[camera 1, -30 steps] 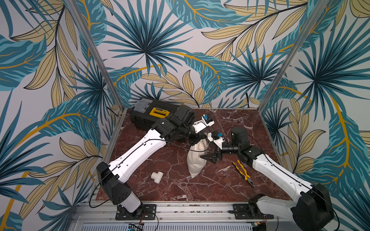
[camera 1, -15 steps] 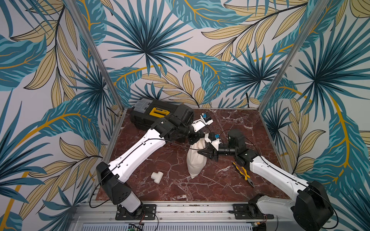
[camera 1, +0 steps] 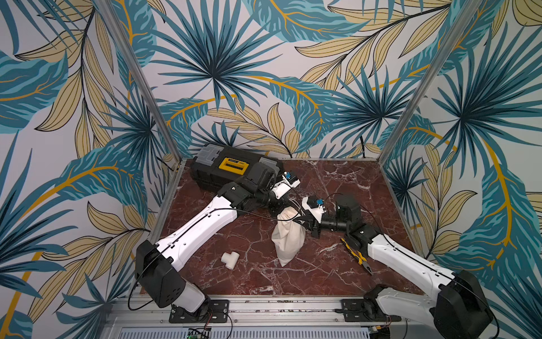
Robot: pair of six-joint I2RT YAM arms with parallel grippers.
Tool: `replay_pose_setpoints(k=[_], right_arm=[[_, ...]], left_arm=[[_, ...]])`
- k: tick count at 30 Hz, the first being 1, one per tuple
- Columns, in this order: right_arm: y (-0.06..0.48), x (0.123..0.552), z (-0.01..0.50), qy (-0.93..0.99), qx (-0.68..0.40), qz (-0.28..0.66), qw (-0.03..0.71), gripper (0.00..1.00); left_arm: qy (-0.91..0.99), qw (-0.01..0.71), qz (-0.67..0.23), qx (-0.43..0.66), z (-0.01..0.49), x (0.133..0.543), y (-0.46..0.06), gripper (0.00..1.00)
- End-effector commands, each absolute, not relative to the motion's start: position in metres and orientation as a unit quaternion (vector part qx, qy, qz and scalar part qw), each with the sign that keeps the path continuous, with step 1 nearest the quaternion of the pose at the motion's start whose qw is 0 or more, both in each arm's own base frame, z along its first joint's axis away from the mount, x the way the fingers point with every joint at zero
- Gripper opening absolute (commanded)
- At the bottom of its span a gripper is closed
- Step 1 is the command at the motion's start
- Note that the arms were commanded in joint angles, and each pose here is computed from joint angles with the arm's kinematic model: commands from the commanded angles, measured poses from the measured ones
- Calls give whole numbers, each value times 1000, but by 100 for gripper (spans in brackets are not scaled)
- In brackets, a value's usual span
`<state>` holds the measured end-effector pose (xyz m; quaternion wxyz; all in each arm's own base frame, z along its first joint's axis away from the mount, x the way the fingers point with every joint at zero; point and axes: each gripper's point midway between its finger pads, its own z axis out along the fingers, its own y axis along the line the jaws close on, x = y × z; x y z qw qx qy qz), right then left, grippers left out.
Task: Close the soil bag
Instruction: Pick up the soil bag from the center of the board.
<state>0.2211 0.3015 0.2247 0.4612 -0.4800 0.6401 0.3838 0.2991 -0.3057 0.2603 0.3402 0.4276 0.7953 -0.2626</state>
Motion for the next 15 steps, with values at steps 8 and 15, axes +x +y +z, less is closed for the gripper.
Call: replay_pose_setpoints(k=[8,15], right_arm=[[285,239,278,628,-423,344,555,0],[275,253,289,648,-418,291,567,0]], left_arm=[[824,345,-257,369,244,319,-289,32],[786,373,-295,395,282,308,-298,97]])
